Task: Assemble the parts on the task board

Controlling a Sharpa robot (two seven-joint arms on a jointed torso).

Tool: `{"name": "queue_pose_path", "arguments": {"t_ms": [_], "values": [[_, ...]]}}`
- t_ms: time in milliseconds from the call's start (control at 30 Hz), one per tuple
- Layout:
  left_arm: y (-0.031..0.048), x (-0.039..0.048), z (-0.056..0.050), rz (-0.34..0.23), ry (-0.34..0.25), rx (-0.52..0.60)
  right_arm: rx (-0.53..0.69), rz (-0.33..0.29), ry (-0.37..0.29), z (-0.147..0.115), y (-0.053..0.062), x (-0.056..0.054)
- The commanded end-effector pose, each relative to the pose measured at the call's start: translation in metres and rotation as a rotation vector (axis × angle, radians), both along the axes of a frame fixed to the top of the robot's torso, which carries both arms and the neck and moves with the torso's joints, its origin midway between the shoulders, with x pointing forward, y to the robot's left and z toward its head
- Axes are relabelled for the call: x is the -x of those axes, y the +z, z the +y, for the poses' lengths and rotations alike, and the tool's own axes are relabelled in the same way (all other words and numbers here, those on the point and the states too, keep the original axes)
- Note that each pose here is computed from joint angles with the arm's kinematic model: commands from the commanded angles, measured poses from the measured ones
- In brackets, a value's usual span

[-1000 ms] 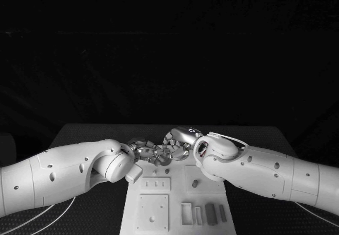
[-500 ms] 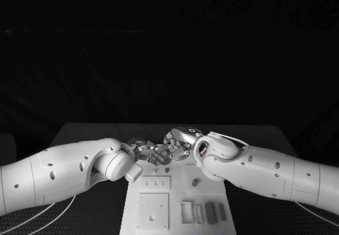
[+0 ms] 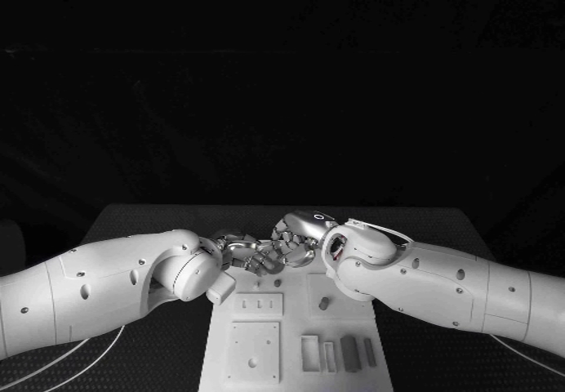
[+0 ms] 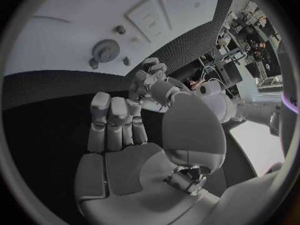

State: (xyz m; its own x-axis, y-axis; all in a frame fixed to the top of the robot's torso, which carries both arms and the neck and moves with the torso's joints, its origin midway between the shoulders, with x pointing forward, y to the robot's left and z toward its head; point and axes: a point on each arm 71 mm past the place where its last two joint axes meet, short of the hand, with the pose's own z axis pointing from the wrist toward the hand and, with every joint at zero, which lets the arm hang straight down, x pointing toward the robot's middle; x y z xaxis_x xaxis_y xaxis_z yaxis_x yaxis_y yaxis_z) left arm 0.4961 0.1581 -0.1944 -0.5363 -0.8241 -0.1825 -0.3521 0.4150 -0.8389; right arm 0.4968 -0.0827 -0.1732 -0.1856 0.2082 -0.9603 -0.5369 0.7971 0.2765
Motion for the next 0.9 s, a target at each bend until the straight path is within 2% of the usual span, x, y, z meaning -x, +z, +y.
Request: {"name": "queue_pose_path", "arguments": {"t_ms": [33,900], "values": [[0.0025,0.0033,-0.0079,0.008,-0.059,0.026,0.012,0.012,0.017,0.0023,-0.0027,0.0016],[0.0002,0.0022,-0.0058,0.013,-0.054,-0.002,0.016,0.016,0.016,0.0019,-0.0046,0.0015]]}}
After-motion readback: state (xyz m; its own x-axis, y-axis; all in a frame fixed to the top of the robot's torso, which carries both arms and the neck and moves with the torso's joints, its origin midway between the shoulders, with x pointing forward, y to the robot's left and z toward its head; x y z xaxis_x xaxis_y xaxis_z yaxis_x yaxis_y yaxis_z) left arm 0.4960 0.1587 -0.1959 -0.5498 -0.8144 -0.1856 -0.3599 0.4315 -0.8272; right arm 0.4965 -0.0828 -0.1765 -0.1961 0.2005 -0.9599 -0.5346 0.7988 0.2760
